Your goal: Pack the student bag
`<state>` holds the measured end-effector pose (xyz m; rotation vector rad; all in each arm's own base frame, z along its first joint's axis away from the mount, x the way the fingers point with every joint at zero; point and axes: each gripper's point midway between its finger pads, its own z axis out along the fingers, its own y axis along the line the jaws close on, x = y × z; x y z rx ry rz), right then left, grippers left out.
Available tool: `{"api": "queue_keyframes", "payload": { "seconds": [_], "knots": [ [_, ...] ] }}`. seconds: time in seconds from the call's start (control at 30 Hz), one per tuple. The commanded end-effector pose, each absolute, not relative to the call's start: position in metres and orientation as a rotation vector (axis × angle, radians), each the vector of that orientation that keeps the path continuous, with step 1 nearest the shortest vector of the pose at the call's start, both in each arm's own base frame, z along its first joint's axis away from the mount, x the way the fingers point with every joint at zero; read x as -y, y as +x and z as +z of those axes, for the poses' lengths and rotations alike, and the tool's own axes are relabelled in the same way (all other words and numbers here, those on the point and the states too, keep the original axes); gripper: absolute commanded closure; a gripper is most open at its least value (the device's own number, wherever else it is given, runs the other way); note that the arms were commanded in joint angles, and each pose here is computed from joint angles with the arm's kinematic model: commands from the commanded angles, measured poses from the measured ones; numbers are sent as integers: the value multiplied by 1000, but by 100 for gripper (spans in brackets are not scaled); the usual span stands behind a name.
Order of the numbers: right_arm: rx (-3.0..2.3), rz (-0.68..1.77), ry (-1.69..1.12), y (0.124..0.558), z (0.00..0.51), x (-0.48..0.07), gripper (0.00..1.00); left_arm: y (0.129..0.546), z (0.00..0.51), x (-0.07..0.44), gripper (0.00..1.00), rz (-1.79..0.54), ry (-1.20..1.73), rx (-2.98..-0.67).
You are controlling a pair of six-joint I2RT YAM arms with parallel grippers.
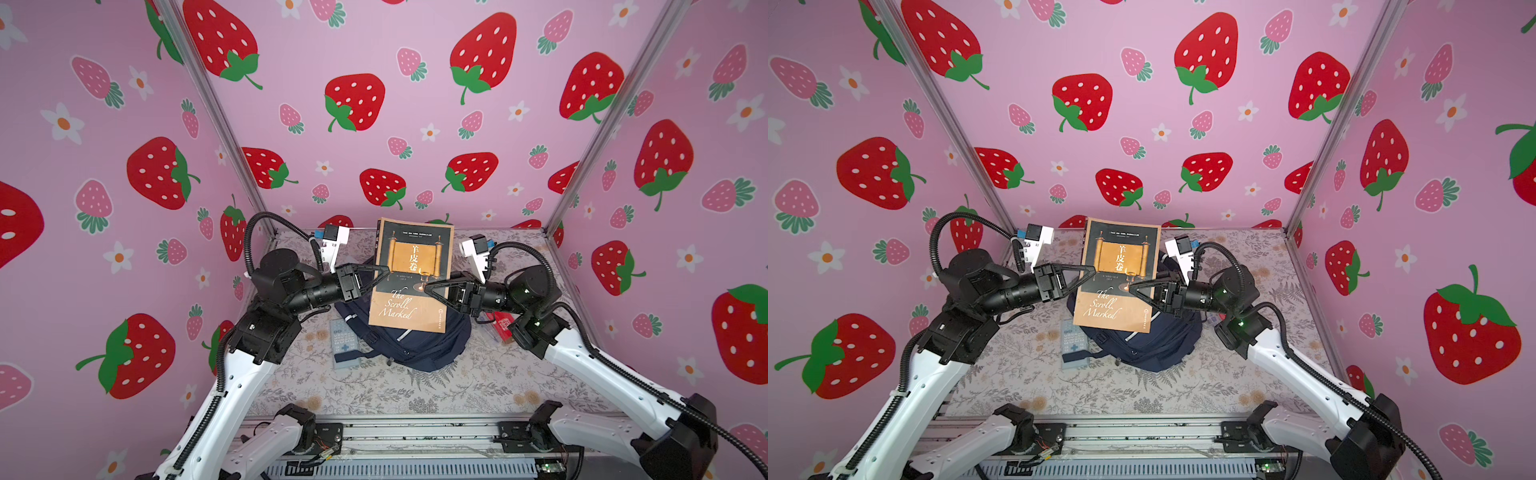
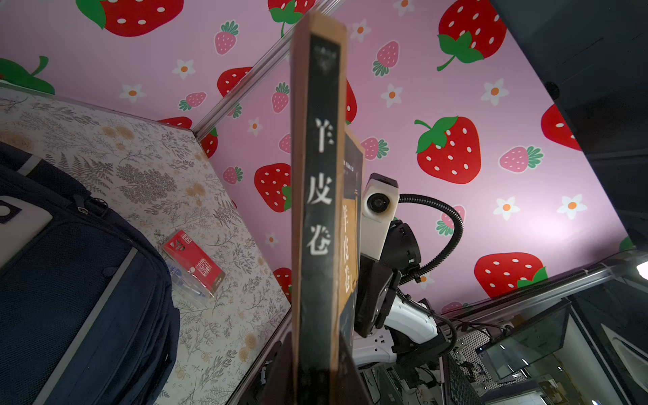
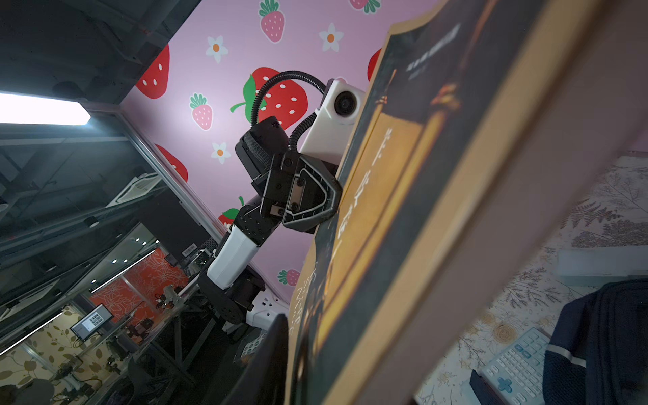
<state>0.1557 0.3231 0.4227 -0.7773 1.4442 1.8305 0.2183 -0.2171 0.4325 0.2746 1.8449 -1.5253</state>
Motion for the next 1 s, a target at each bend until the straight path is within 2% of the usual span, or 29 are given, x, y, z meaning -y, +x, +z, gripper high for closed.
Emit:
{"api": "queue_keyframes", "payload": {
  "seconds": [0.0,0.17,0.23,0.3,0.33,0.37,0.4,0.53,0.67,0.87,0.97],
  "knots": [
    [-1328,1783,-749,158,445,-313,73,206,435,217,100,-1505,361,-1839],
    [-1360,1767,-735,163,438,-314,97,208,418,216,100,-1430,410,-1874],
    [-1387,1749,-701,169,433,-312,100,212,408,213,98,-1367,410,-1913],
    [-1446,1700,-635,183,427,-309,100,223,395,207,57,-1250,392,-1970],
    [-1477,1663,-612,189,423,-308,100,228,388,204,45,-1186,389,-2004],
    [-1527,1595,-578,198,417,-306,100,235,379,200,38,-1114,376,-2047],
    [-1590,1506,-539,208,407,-303,100,243,372,197,34,-1046,361,-2085],
    [-1812,1193,-309,249,365,-274,100,271,346,186,32,-737,312,-2200],
    [-2052,747,-19,286,309,-210,100,283,326,212,30,-503,476,-2216],
    [-2147,440,214,287,276,-132,100,294,264,271,31,-283,704,-2360],
    [-2167,296,333,282,264,-97,100,296,229,297,27,-177,824,-2420]
  ]
}}
